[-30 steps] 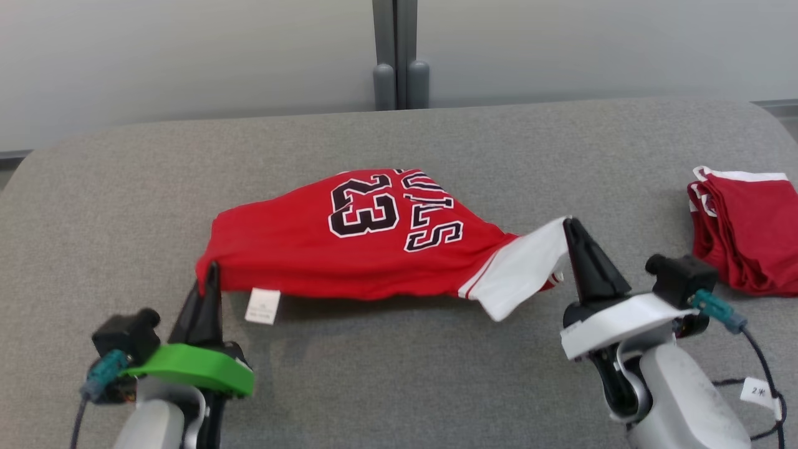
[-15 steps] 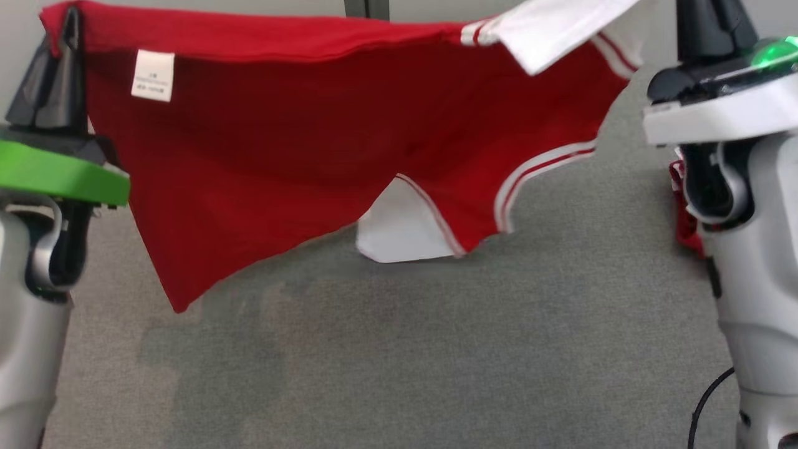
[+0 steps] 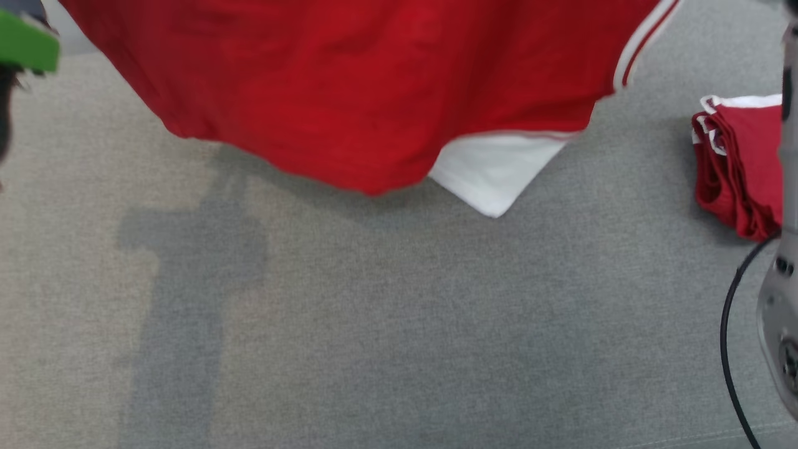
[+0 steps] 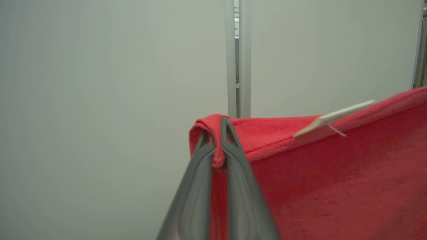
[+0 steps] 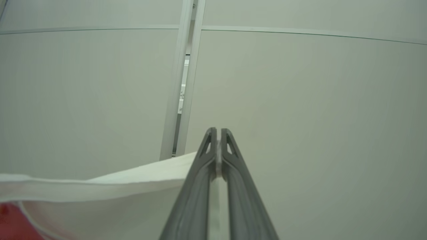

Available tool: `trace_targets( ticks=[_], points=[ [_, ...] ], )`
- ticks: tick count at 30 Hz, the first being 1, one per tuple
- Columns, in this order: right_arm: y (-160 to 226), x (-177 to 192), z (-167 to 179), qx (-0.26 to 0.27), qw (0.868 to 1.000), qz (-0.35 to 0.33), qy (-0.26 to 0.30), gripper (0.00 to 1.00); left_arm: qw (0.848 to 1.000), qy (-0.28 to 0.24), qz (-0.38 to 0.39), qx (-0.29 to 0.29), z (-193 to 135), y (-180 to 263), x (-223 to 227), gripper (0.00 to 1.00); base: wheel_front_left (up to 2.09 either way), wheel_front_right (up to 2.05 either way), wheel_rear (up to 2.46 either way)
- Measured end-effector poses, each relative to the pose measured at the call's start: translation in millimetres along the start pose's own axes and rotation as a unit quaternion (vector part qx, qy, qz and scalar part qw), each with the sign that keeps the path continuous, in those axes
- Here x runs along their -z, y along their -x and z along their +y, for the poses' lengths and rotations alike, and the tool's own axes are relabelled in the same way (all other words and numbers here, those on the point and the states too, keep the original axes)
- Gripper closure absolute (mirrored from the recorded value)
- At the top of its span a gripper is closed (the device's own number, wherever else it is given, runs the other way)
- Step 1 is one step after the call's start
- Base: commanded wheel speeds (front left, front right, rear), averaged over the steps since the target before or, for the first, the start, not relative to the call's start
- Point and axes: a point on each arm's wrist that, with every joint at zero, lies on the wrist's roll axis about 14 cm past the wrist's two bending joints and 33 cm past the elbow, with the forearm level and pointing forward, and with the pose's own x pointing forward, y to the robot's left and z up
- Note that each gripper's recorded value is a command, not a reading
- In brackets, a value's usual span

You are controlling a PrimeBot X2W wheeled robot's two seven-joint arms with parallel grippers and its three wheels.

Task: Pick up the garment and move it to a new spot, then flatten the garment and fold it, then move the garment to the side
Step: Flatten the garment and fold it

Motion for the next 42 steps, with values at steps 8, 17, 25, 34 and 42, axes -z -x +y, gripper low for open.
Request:
trace_targets(
  ticks=[8,17,25,34,42],
  points=[
    [-44,33,-15,0.022,0.998,-0.011,0.059,1.00,0.999,-0.004,-0.024,-0.040,36,-53,24,1.00,0.00,0.00,0.00],
    [-42,92,-33,0.055,0.996,0.013,0.069,1.00,0.996,0.031,-0.021,-0.075,55,-73,79,1.00,0.00,0.00,0.00],
    [39,157,-21,0.060,0.993,0.097,0.002,1.00,0.985,0.089,0.077,-0.123,54,10,170,1.00,0.00,0.00,0.00],
    [218,210,-12,0.113,0.949,0.285,-0.074,1.00,0.932,0.188,0.217,-0.220,13,167,252,1.00,0.00,0.00,0.00],
    [342,198,-6,0.171,0.897,0.393,-0.111,1.00,0.903,0.216,0.269,-0.255,-25,243,258,1.00,0.00,0.00,0.00]
  ],
)
